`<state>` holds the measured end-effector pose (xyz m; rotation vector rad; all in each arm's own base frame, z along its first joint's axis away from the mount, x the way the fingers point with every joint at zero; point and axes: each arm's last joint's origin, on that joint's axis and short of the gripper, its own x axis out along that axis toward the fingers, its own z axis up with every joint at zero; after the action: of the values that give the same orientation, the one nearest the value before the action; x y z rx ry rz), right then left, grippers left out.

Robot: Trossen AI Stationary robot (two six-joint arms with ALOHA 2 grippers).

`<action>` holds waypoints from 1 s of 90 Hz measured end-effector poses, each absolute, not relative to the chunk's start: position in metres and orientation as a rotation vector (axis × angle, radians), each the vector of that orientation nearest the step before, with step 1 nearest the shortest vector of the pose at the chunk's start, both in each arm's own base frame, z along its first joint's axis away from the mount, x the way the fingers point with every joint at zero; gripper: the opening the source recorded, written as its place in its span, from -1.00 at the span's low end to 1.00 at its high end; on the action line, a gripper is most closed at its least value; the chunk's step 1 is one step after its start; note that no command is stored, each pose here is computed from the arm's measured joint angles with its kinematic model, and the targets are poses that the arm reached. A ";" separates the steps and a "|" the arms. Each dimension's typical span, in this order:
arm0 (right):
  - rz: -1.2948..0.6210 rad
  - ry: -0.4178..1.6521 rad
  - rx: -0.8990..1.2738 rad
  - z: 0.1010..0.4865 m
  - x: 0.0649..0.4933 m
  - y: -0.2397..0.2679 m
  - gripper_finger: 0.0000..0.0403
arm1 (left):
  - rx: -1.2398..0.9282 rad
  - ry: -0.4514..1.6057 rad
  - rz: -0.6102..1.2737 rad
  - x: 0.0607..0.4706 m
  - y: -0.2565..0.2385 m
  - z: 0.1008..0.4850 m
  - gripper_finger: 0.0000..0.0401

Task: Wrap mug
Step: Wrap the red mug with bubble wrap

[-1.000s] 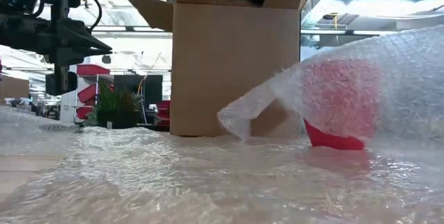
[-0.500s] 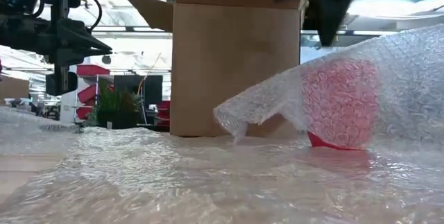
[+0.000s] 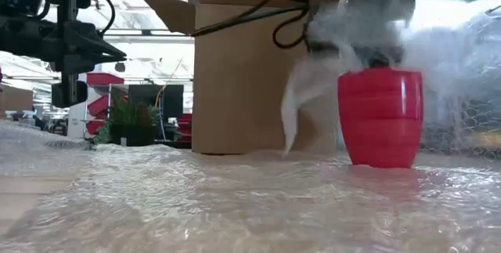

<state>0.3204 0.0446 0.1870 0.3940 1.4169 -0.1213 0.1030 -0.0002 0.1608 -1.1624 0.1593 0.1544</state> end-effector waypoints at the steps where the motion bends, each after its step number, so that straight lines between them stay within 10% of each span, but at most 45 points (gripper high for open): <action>1: -0.122 1.417 0.395 0.187 0.320 0.044 -1.00 | -1.162 0.159 0.155 0.103 0.000 0.161 -1.00; 59: -0.118 1.412 0.521 0.275 0.328 0.047 -1.00 | -1.159 0.160 0.154 0.103 0.000 0.161 -1.00; 90: -0.203 1.434 0.574 0.210 0.319 0.046 -1.00 | -1.144 0.160 0.153 0.103 0.000 0.161 -1.00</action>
<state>0.3188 0.0462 0.2102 0.5736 1.4339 -0.2034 0.1030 -0.0002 0.1608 -1.1436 0.1603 0.1529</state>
